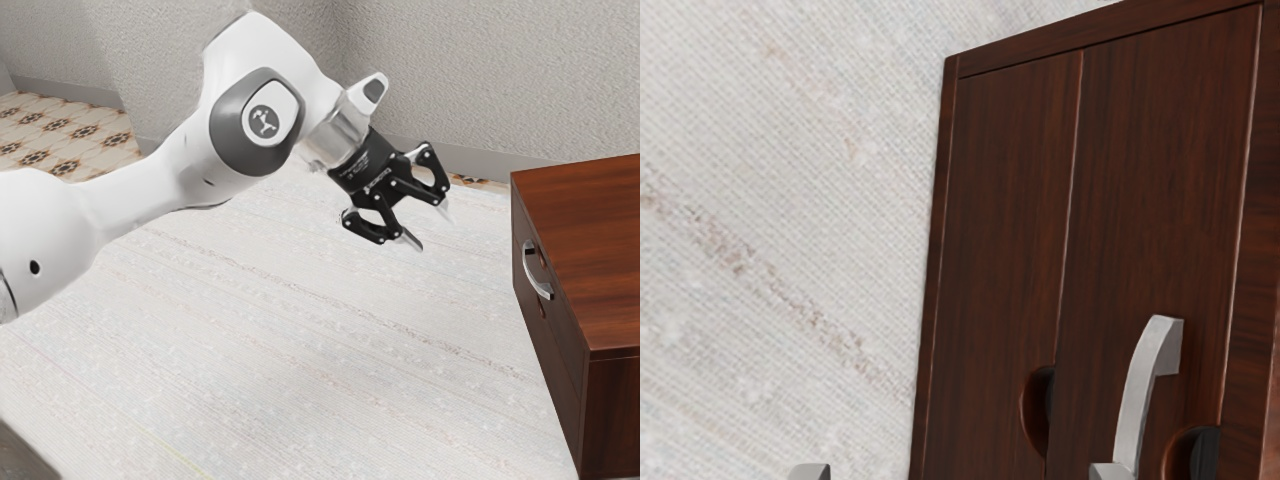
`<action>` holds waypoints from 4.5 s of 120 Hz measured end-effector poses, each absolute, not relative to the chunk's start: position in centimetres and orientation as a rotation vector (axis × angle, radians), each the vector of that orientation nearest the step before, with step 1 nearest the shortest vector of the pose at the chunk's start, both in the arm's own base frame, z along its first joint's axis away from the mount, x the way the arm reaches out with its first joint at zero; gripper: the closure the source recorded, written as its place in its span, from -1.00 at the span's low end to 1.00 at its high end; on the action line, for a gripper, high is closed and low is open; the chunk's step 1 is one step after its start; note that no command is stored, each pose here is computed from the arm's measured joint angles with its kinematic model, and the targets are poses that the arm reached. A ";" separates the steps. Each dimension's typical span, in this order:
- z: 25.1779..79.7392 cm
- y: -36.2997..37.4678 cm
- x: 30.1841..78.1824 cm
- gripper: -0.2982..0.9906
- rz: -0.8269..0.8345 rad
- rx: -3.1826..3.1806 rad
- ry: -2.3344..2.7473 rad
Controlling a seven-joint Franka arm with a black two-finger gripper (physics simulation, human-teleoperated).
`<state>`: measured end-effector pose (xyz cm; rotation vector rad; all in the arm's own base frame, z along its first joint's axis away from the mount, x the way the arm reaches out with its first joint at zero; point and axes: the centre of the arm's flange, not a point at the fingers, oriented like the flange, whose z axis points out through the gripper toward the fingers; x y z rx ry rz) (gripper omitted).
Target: Pull the drawer handle with one arm to open the drawer
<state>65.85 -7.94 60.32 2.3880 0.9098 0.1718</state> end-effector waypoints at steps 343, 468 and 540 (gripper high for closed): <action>54.3 -15.5 66.5 0.66 0.260 2.377 0.740; 54.7 -13.2 64.5 0.55 0.274 2.386 0.761; 54.7 -10.2 62.8 0.53 0.300 2.382 0.822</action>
